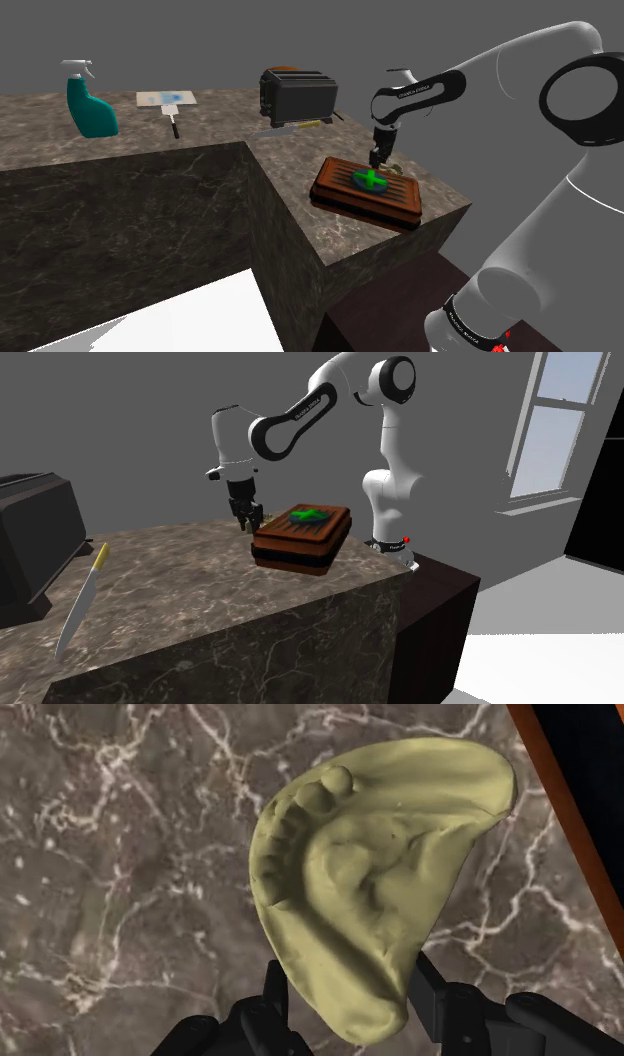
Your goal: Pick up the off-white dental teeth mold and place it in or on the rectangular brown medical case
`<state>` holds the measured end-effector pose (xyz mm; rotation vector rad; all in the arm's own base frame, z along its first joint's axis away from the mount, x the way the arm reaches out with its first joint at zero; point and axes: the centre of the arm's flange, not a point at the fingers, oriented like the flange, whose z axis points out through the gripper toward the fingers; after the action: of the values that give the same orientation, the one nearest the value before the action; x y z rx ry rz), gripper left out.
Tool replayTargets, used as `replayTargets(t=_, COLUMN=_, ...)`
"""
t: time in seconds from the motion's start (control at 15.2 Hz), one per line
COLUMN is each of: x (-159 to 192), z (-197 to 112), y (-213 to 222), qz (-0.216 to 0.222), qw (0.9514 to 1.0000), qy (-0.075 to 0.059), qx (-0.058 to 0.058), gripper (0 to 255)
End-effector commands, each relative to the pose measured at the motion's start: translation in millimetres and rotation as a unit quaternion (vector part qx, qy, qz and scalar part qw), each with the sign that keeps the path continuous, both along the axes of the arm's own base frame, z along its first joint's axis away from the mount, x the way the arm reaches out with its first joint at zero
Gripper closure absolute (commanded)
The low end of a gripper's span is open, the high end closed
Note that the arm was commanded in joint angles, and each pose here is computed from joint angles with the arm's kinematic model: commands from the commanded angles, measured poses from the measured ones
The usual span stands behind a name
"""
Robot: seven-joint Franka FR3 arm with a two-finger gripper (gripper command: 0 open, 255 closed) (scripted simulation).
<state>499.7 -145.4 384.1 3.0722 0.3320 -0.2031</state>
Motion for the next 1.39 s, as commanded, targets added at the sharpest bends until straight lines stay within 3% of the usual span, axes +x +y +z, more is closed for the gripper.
replayTargets(t=0.0, x=-1, z=-4, y=-1, qz=-0.001, qw=1.0000, qy=0.004, qx=0.000, gripper=255)
replayTargets(t=0.26, x=-1, z=-4, y=-3, qz=-0.001, qw=1.0000, qy=0.003, qx=0.000, gripper=255)
replayTargets(t=1.32, x=-1, z=80, y=-3, qz=-0.001, qw=1.0000, qy=0.003, qx=0.000, gripper=255)
